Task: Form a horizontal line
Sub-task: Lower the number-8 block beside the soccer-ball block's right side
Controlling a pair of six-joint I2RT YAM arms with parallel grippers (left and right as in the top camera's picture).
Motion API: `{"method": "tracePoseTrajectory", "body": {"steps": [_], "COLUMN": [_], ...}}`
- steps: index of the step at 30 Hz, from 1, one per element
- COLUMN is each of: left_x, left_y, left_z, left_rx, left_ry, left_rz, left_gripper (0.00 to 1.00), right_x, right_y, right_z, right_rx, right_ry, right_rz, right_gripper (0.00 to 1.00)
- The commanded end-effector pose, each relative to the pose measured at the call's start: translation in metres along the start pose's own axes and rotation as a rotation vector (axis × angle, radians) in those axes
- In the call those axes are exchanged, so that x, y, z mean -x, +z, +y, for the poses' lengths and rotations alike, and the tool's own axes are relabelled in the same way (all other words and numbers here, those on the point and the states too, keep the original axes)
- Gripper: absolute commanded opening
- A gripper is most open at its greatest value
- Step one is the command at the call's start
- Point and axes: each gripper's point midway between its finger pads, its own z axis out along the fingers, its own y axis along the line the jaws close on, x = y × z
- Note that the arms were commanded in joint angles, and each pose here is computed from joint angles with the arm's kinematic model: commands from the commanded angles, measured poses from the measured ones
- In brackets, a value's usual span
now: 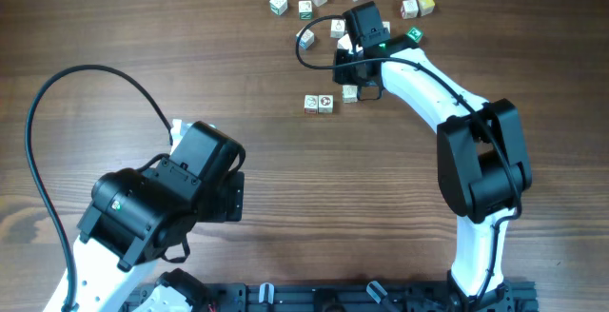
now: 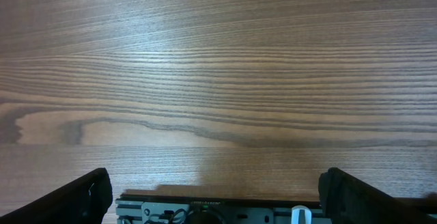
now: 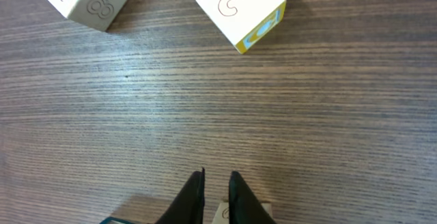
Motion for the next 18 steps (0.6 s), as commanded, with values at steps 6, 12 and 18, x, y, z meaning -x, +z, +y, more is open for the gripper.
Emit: {"method": "tracePoseTrajectory", "body": {"steps": [6,12,18], "left_x": [0.001,0.001,0.001], "left_y": [0.001,0.001,0.001], "left_z": [0.003,0.003,0.003], "left_rx": [0.017,0.017,0.017], "left_ry": [-0.001,-0.002,-0.002], "left_rz": [-0.005,-0.005,-0.005], "left_gripper": [1.00,1.00,1.00], "right_x": [-0.005,-0.002,-0.004], "right_y": [0.009,0.010,0.010], "right_z": [-0.007,-0.016,-0.017], "right_rx": [-0.029,-0.079,-0.083], "right_ry": [0.001,0.003,0.006], "right_rz": [0.011,-0.009,-0.002], "right_gripper": [0.05,0.05,0.05]}}
